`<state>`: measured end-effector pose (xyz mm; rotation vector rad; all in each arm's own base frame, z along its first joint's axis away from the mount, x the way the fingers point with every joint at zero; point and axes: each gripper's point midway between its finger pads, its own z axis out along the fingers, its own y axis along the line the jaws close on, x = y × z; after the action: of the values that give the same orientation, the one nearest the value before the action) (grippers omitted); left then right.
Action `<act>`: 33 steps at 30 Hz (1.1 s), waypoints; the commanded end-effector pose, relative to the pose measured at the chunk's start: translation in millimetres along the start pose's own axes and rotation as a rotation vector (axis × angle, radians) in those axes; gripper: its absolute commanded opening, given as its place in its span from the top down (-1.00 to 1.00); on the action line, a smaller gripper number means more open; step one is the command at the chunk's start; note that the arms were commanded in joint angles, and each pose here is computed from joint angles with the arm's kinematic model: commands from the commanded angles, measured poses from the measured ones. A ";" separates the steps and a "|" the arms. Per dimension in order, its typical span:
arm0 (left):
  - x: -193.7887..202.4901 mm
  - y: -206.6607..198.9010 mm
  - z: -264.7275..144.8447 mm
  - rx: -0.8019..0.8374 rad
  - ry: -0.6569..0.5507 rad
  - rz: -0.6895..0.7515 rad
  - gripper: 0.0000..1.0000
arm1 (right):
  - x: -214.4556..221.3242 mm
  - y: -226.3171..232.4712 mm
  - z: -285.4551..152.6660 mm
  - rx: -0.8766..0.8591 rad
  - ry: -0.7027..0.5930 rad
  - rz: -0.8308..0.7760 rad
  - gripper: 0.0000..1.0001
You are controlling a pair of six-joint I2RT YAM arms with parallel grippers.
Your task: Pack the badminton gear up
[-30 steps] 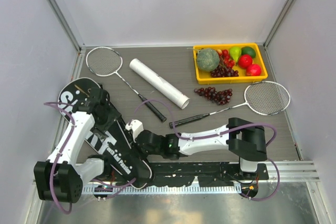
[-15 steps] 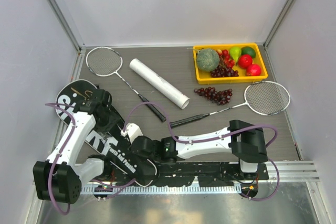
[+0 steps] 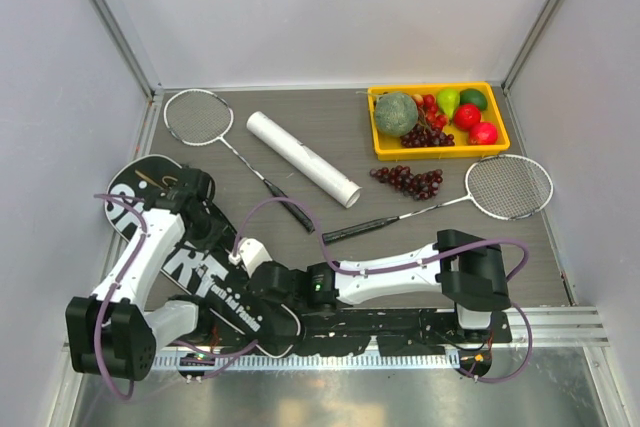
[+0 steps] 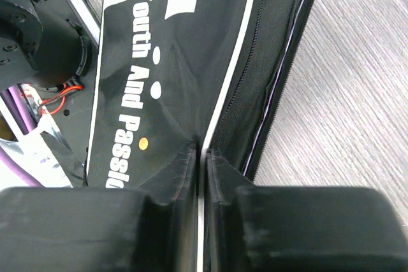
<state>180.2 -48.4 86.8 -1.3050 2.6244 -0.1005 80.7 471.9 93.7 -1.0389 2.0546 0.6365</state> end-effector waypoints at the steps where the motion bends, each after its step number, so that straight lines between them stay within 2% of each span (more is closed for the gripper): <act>1: 9.8 -1.3 2.0 0.006 0.058 0.040 1.00 | -32.7 7.3 -9.0 -0.023 -0.101 0.035 0.47; 5: 1.5 -4.2 -2.5 0.036 0.008 0.118 1.00 | -37.2 0.0 -25.4 -0.049 -0.126 0.084 0.01; 9: -3.2 -19.8 -10.2 0.154 -0.040 0.226 1.00 | -51.2 -15.9 -53.4 -0.129 -0.200 0.192 -0.20; 14: 1.9 -41.3 -26.6 0.355 -0.078 0.364 1.00 | -67.8 -38.1 -70.9 -0.177 -0.299 0.314 -0.30; 18: 5.5 -45.9 -37.2 0.450 -0.118 0.414 1.00 | -67.6 -54.1 -60.4 -0.164 -0.292 0.363 -0.34; 26: 19.9 -43.2 -32.4 0.518 -0.090 0.443 1.00 | -66.9 -44.2 -21.2 -0.258 -0.213 0.356 -0.33; 33: 19.6 -44.5 -33.2 0.532 -0.099 0.442 1.00 | -57.3 -40.3 5.9 -0.251 -0.157 0.368 -0.28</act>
<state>181.9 -86.0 105.5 -0.6189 2.5669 -0.5390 138.1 458.2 97.2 -0.7437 2.1595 1.0430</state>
